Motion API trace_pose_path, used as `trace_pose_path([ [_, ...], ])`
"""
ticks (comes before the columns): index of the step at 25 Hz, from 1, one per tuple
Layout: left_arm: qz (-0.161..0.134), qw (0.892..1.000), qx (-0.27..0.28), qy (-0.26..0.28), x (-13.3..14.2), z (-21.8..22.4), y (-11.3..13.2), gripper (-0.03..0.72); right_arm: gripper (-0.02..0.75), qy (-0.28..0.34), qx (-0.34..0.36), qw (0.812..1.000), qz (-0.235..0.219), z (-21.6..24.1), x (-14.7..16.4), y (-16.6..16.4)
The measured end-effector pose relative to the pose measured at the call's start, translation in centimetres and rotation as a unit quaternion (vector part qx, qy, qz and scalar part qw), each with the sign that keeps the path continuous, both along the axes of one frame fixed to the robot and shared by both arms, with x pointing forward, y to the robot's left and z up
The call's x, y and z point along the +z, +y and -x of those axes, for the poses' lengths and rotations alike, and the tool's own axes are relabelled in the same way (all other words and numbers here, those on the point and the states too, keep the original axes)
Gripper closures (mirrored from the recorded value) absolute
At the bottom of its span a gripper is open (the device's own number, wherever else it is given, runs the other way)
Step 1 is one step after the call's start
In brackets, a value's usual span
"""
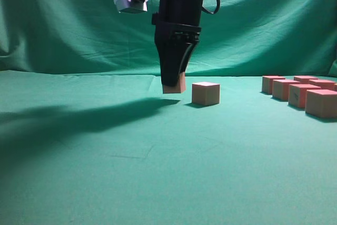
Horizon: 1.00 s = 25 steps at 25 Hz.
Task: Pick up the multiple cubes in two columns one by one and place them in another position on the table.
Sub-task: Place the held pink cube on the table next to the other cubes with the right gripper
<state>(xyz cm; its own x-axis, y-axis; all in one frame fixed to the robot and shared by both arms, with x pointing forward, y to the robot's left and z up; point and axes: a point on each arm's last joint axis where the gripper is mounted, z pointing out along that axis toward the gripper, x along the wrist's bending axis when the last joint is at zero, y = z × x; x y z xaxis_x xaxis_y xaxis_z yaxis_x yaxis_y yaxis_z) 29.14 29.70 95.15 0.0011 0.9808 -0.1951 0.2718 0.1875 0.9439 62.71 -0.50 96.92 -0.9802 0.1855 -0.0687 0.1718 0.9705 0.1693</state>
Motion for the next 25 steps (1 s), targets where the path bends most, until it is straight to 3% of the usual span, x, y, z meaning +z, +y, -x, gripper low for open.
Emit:
trace_pose_path([
  [25, 0.0, 1.0, 0.0, 0.0, 0.0, 0.0, 0.0, 0.688, 0.471, -0.001, -0.002, 1.0, -0.006, -0.42, -1.06, 0.2],
])
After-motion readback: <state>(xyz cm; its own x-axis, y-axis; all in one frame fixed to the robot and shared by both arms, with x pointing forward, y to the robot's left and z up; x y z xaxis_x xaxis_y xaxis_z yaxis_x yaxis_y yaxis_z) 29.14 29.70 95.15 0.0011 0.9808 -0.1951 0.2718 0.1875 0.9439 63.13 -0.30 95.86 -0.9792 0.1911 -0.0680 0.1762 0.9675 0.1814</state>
